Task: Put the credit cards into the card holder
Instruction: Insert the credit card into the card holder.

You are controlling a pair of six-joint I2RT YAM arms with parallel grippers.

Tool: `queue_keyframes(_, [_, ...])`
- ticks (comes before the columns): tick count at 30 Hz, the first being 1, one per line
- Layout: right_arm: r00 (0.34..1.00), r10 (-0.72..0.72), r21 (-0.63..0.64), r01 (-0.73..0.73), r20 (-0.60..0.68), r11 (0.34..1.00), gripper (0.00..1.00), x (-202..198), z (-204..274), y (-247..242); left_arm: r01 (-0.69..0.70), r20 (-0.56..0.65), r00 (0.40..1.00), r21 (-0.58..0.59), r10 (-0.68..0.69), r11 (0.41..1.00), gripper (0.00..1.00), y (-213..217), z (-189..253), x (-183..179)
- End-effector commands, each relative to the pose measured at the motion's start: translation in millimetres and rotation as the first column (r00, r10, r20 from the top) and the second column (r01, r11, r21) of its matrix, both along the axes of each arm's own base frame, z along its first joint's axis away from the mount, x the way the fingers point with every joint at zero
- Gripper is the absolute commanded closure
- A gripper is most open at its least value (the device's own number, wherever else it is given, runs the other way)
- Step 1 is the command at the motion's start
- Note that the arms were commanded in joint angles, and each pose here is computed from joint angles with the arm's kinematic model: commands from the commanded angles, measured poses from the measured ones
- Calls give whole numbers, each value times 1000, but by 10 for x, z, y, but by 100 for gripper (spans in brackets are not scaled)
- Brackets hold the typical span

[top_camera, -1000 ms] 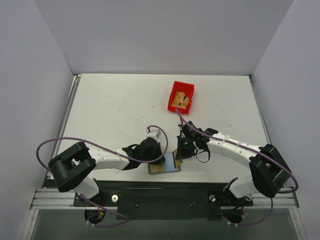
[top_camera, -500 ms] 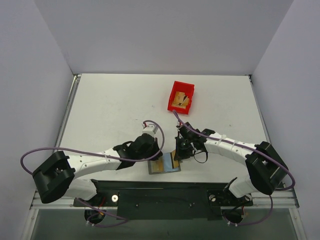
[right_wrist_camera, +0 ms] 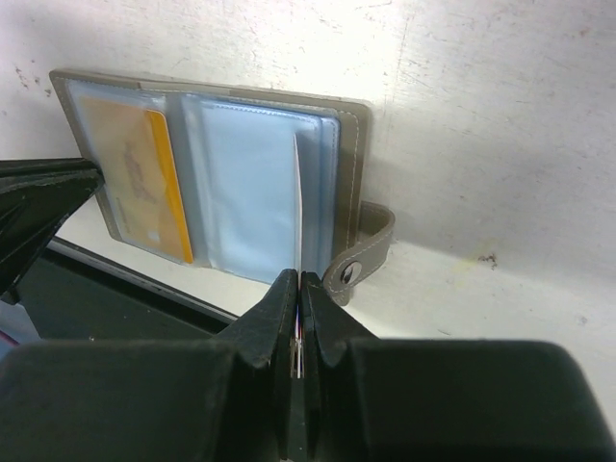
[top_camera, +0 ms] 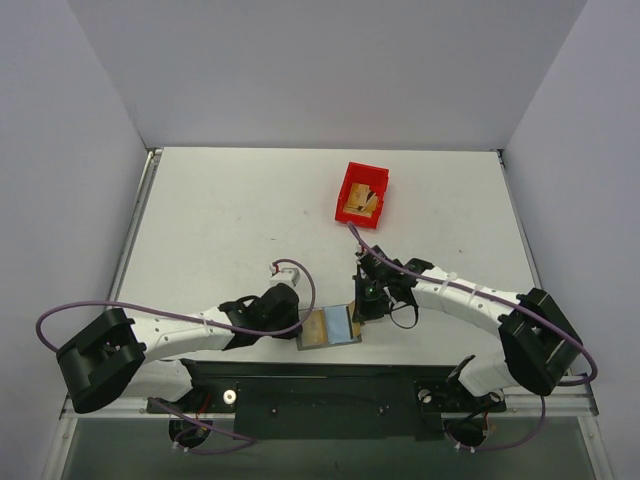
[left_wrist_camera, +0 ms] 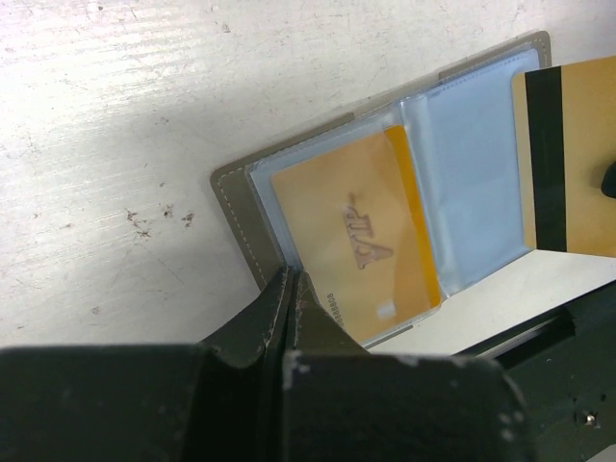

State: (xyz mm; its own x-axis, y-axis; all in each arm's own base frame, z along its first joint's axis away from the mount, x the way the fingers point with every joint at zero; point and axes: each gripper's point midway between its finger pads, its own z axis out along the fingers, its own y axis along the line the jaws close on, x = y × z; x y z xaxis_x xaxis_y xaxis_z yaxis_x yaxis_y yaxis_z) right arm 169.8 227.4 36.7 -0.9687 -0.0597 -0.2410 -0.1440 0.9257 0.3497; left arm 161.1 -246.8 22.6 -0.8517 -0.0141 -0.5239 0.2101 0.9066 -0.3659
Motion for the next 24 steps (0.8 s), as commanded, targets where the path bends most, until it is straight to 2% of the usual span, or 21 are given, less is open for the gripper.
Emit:
queue_keyframes(1, [1000,9,-54,-9,16,999,100,-3,83,-97,-25,7,1000,-11,25,1000,100,6,50,25])
queue_keyframes(17, [994,50,-108,-61,-97,992,100,-131,-231,-29,-22,1,1000,-7,22,1000,100,-21,13,33])
queue_keyframes(24, [989,47,-86,-60,-138,995,100,-194,-347,38,-22,3,1000,-6,22,1000,100,-18,15,34])
